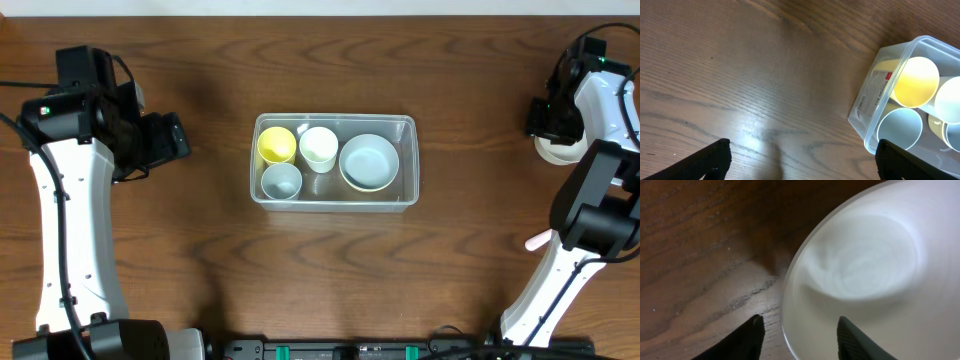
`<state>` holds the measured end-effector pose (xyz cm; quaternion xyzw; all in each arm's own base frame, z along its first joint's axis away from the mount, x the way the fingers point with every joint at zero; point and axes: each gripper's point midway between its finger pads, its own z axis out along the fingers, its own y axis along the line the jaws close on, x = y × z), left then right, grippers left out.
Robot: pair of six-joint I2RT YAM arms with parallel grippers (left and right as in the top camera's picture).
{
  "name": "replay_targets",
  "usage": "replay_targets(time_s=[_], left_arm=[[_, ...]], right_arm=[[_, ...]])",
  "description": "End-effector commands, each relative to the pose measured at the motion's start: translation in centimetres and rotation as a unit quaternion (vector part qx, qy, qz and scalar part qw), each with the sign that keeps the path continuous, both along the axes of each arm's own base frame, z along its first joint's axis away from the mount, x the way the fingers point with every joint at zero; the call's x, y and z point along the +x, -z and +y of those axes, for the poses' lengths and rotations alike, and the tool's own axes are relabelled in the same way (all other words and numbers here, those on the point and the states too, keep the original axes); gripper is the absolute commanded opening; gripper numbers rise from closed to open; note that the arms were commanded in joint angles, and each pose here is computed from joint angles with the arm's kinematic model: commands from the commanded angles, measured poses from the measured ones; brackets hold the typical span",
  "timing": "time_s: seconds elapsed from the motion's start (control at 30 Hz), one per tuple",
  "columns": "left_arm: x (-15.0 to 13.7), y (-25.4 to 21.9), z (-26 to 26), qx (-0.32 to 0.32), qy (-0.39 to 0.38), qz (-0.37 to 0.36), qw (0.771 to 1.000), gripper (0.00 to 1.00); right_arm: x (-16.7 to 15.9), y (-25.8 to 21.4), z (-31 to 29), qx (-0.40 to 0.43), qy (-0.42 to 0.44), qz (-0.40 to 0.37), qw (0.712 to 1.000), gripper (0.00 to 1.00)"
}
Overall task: Pack container
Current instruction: 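Return the right gripper to the second white bowl and grasp it, then carry the white bowl onto the stacked bowls and release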
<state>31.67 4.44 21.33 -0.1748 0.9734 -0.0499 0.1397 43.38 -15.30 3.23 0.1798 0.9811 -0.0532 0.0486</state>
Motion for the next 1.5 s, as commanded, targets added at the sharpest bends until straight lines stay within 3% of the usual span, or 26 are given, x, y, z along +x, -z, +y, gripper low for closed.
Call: replay_targets(time_s=[0.0,0.17,0.4,0.83,0.97,1.17,1.33,1.47], left_arm=[[-0.2,0.2,-0.1,-0.007,-0.005,0.004,1.0,0.92],[-0.2,0.2,-0.1,-0.007,-0.005,0.004,1.0,0.92],[-0.2,0.2,-0.1,-0.007,-0.005,0.004,1.0,0.92],[-0.2,0.2,-0.1,-0.007,-0.005,0.004,1.0,0.92],[-0.2,0.2,0.0,-0.007,-0.005,0.004,1.0,0.92],[-0.2,0.2,0.0,-0.007,-0.005,0.004,1.0,0.92],[-0.2,0.2,0.0,-0.007,-0.005,0.005,1.0,0.92],[-0.2,0.2,0.0,-0.007,-0.005,0.005,1.0,0.92]], right_arm=[[-0.2,0.8,-0.3,0.002,0.002,0.007,1.0,0.37],[-0.2,0.8,-0.2,0.003,0.002,0.008,1.0,0.18],[-0.3,0.8,-0.2,0.003,0.002,0.008,1.0,0.02],[0.6,0.0,1.4,0.018,-0.013,-0.007,1.0,0.01],[1.5,-3.3,3.4,0.016,-0.038,-0.037,0.998,0.01],[2.6,-12.1,10.1,0.034,-0.12,-0.133,0.983,0.01],[0.5,-19.3,17.3,0.035,-0.217,-0.195,0.956,0.01],[-2.8,-21.8,23.1,0.034,-0.328,-0.195,0.924,0.01]])
